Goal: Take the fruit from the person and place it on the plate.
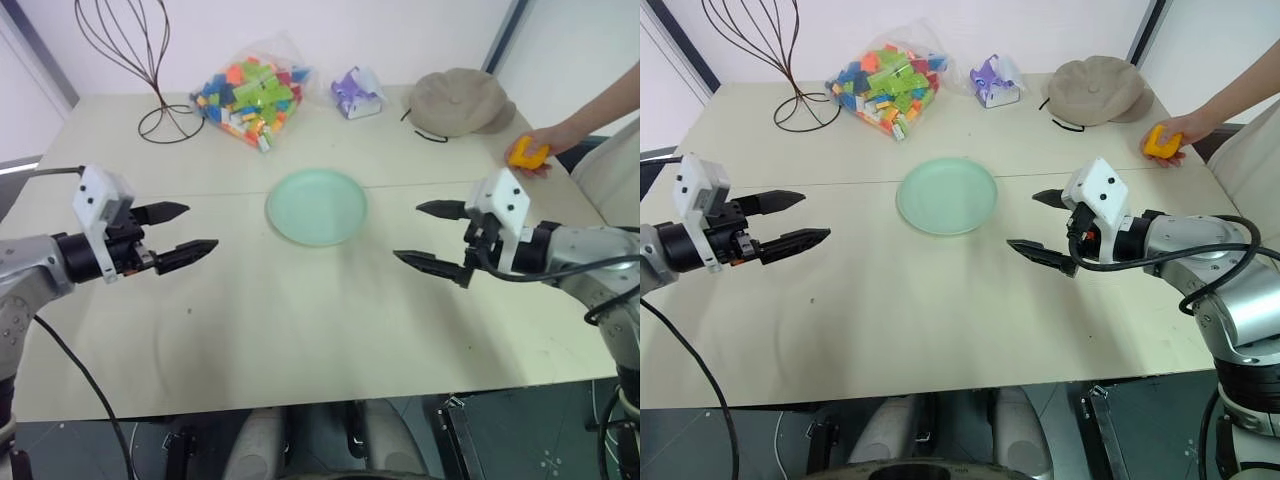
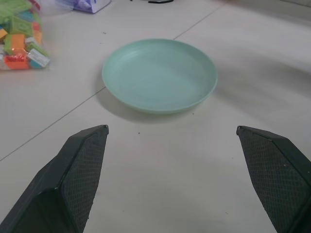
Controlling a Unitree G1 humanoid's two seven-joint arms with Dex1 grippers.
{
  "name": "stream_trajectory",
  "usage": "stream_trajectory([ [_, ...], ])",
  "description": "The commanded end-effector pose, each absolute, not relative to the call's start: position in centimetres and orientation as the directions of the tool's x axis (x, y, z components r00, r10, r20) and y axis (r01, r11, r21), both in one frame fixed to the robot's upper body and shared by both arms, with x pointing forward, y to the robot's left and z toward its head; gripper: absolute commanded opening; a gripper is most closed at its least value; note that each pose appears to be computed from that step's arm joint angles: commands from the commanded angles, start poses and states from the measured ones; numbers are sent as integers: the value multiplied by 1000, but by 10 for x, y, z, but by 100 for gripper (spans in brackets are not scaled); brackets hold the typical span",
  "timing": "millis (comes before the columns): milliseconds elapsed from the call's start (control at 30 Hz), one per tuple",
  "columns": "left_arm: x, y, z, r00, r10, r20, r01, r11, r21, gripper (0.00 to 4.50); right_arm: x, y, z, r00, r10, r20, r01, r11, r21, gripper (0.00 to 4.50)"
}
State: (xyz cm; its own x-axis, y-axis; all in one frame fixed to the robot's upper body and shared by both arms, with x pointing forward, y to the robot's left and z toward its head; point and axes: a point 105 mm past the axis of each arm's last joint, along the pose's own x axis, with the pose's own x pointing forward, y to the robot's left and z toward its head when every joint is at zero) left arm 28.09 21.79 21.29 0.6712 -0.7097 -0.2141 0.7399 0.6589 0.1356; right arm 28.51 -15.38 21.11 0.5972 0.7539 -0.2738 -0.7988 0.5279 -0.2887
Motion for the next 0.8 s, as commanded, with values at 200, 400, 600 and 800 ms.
stream_trajectory([
  [200, 283, 216, 225, 672, -717, -185, 740, 648, 180, 443, 281, -154, 228, 616, 752, -235, -776, 527, -346, 450],
  [400, 287, 217, 226, 678, -714, -176, 735, 650, 193, 443, 282, -154, 230, 623, 749, -227, -769, 534, -351, 450],
  [600, 288, 217, 227, 680, -712, -173, 732, 649, 206, 443, 283, -155, 230, 631, 744, -218, -762, 542, -355, 450],
  [800, 290, 218, 229, 685, -710, -166, 727, 650, 221, 443, 284, -155, 231, 643, 739, -201, -750, 556, -358, 450],
])
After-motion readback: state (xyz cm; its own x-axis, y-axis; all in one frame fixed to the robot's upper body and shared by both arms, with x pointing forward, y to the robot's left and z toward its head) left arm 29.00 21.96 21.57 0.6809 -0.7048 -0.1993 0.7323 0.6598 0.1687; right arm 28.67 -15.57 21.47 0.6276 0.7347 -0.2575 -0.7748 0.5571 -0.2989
